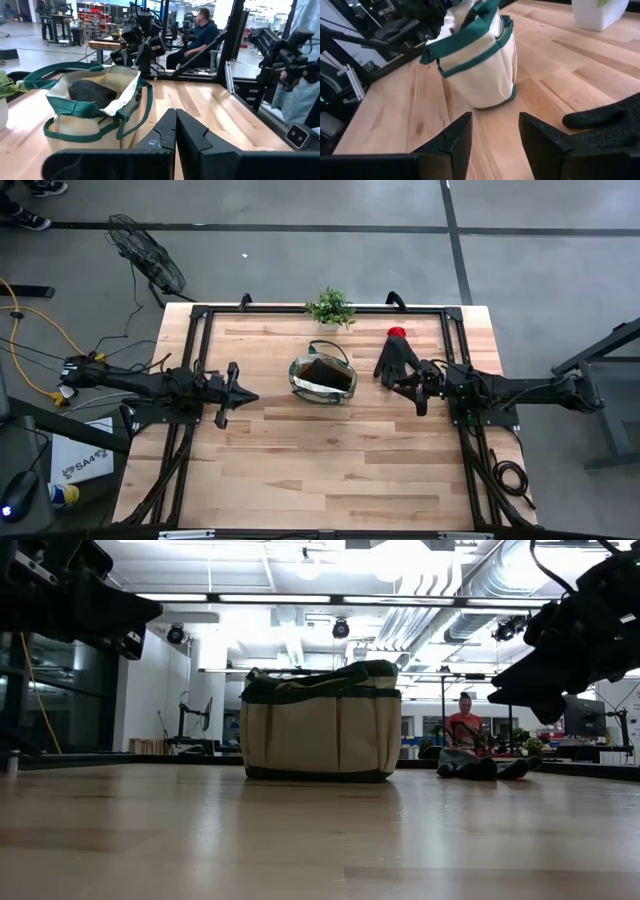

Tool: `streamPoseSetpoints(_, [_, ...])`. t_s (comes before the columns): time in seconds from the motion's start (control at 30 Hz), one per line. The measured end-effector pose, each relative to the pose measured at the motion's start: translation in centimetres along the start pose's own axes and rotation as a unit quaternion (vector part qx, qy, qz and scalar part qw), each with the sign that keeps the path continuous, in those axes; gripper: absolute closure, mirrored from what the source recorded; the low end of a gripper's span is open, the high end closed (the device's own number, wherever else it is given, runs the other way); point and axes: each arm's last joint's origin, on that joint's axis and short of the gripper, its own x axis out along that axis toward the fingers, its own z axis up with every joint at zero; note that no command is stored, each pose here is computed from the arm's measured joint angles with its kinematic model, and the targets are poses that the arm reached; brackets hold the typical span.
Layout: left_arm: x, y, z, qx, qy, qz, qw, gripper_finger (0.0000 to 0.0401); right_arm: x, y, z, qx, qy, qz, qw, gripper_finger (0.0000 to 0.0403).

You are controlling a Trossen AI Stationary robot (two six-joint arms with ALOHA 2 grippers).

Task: Pick & Place Garden tools in Gardening bag
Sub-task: Put the red glove into the gardening bag

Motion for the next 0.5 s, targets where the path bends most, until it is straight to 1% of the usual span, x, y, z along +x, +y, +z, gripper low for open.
streamPoseSetpoints(0.07, [-0.2, 0.0, 0.0, 0.008, -0.002, 0.0, 1.0, 0.0401, -0.1, 0.1, 0.3, 0.0, -0.001, 0.002, 1.0, 0.0249])
streamPoseSetpoints(0.23, [-0.7, 0.0, 0.2, 0.026, -0.013, 0.001, 1.0, 0.0401, -0.4, 1.0, 1.9, 0.014, -0.027, 0.014, 0.999, 0.0249])
streamPoseSetpoints(0.33, [-1.0, 0.1, 0.1, 0.034, -0.006, 0.009, 0.999, 0.0401, -0.5, 1.4, 2.7, 0.015, -0.03, 0.016, 0.999, 0.0249])
streamPoseSetpoints(0.4, [-1.3, 0.2, 0.0, 0.034, -0.006, 0.014, 0.999, 0.0401, -0.7, 1.6, 3.3, 0.016, -0.025, 0.006, 1.0, 0.0249])
streamPoseSetpoints(0.5, [-1.7, 0.2, 0.0, 0.036, -0.01, 0.014, 0.999, 0.0401, -0.9, 2.0, 4.4, 0.015, -0.019, -0.026, 0.999, 0.0249])
